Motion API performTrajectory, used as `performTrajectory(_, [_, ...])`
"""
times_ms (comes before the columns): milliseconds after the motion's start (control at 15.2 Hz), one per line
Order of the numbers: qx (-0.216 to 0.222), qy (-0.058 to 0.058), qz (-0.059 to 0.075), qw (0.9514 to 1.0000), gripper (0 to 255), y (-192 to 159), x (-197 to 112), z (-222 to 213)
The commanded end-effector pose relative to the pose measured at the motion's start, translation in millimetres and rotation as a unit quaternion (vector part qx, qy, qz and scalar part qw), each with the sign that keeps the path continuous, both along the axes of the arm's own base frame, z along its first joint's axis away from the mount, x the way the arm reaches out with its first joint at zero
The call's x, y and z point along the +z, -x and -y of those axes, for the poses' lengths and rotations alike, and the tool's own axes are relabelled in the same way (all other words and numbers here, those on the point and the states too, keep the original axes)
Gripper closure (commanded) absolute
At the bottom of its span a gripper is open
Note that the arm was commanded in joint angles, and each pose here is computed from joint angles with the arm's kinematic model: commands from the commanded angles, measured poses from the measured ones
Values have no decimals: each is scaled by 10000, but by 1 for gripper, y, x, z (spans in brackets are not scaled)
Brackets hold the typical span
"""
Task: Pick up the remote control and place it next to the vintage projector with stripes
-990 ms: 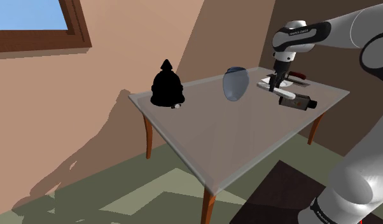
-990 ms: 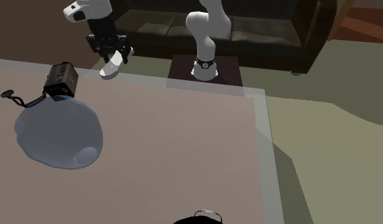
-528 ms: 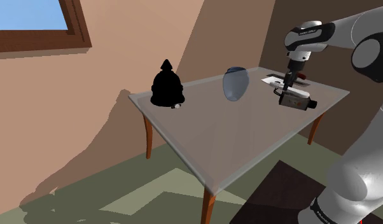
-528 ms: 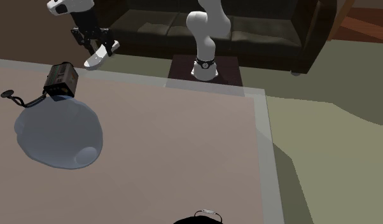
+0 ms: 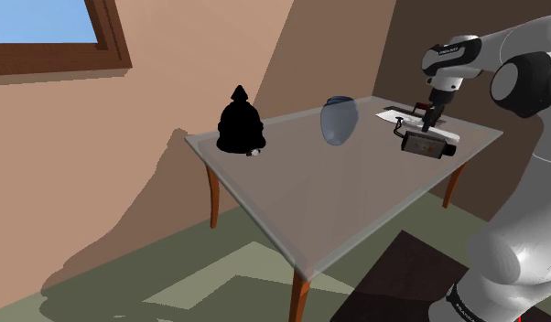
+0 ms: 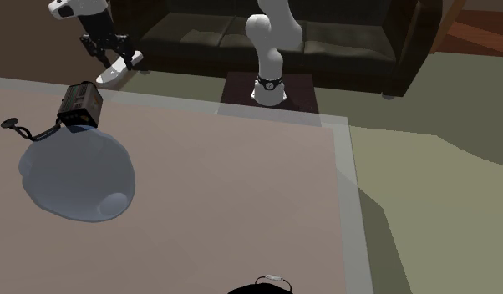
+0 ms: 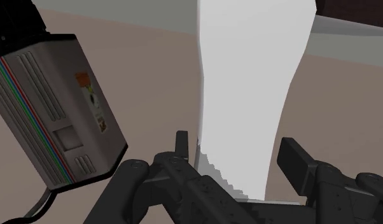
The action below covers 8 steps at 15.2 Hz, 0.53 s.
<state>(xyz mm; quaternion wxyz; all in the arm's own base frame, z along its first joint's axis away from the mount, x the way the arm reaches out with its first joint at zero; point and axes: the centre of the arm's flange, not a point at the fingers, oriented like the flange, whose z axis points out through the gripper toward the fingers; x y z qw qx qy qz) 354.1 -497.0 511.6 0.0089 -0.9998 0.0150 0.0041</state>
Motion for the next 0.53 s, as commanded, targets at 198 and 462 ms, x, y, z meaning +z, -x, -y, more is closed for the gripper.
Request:
performTrajectory(198, [4, 2, 2, 10000, 255, 1, -25, 1])
performTrajectory(462, [4, 2, 2, 10000, 255, 1, -46, 1])
